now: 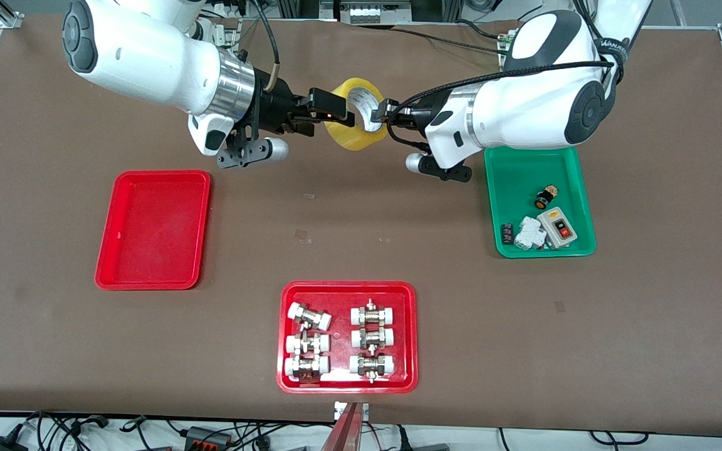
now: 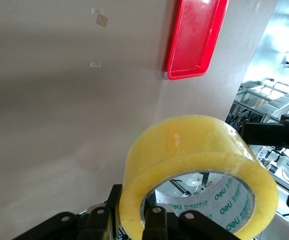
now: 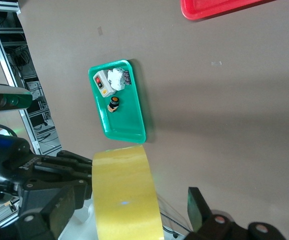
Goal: Left arm passes tape to right arm into tray
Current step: 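Hold the tape with the left gripper while the right gripper grasps it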
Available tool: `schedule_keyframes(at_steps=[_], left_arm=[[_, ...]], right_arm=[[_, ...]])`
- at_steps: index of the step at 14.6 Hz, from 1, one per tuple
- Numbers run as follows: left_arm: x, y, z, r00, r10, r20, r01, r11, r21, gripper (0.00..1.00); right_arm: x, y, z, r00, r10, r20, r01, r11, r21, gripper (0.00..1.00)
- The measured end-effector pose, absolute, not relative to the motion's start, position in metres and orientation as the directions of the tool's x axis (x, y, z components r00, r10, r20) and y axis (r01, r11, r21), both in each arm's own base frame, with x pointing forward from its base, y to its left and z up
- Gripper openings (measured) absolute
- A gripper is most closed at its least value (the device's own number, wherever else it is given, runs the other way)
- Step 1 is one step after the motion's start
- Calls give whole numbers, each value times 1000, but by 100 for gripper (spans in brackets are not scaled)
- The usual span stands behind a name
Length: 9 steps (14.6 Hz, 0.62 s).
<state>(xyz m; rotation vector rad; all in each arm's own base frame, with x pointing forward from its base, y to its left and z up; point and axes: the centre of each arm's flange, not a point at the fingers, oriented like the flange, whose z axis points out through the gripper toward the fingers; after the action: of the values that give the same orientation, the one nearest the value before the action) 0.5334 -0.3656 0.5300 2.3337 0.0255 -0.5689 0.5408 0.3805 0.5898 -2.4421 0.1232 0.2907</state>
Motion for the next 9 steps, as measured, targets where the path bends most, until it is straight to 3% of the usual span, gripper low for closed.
schedule_keyframes(at_steps=[9], left_arm=[[534, -364, 530, 903, -140, -407, 179, -738, 650, 22]], right_arm=[[528, 401, 575, 962, 23, -271, -149, -791, -594, 100]])
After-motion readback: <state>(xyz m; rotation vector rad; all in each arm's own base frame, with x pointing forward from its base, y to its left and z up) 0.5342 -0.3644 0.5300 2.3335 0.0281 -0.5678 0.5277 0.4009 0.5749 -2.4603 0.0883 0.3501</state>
